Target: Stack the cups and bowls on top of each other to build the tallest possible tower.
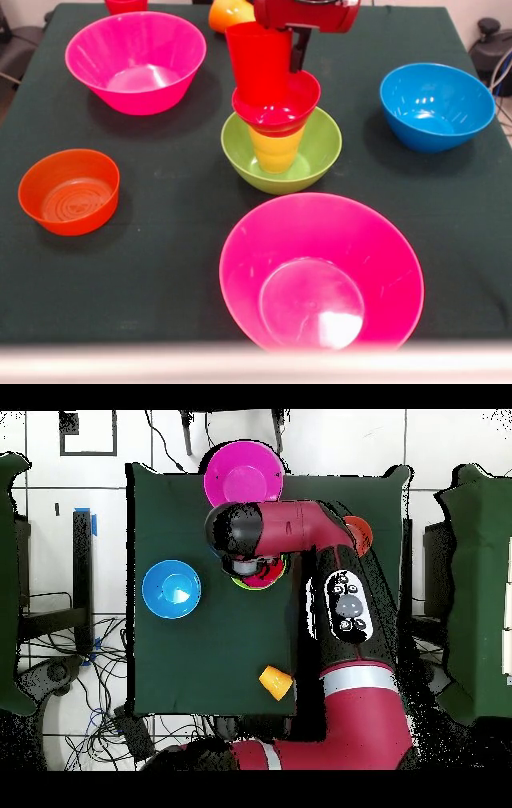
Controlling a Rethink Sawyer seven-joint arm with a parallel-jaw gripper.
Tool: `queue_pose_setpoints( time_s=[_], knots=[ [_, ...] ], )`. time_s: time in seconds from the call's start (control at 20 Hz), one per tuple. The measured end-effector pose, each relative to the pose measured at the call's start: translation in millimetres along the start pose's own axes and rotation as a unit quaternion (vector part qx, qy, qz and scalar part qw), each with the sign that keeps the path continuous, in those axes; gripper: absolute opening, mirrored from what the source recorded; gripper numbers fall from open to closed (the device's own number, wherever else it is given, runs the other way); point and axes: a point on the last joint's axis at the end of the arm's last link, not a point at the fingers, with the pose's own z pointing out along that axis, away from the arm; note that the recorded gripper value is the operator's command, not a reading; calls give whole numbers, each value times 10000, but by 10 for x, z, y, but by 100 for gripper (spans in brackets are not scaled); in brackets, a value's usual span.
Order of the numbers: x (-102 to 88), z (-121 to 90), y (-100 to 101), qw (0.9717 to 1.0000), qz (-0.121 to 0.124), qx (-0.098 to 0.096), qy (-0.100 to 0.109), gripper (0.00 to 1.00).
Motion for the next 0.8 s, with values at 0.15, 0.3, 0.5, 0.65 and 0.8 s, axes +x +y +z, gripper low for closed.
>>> queue_pose_setpoints(
  time_s=[0.15,0.3,0.5,0.65,0.8],
  knots=[
    [15,111,27,10000,-37,-12,50,0],
    [43,243,69,9998,-66,-50,152,0],
    [84,375,101,9996,-91,-77,264,0],
    [101,417,109,9995,-100,-81,300,0],
    [139,460,130,9993,-124,-82,352,0]
  ],
)
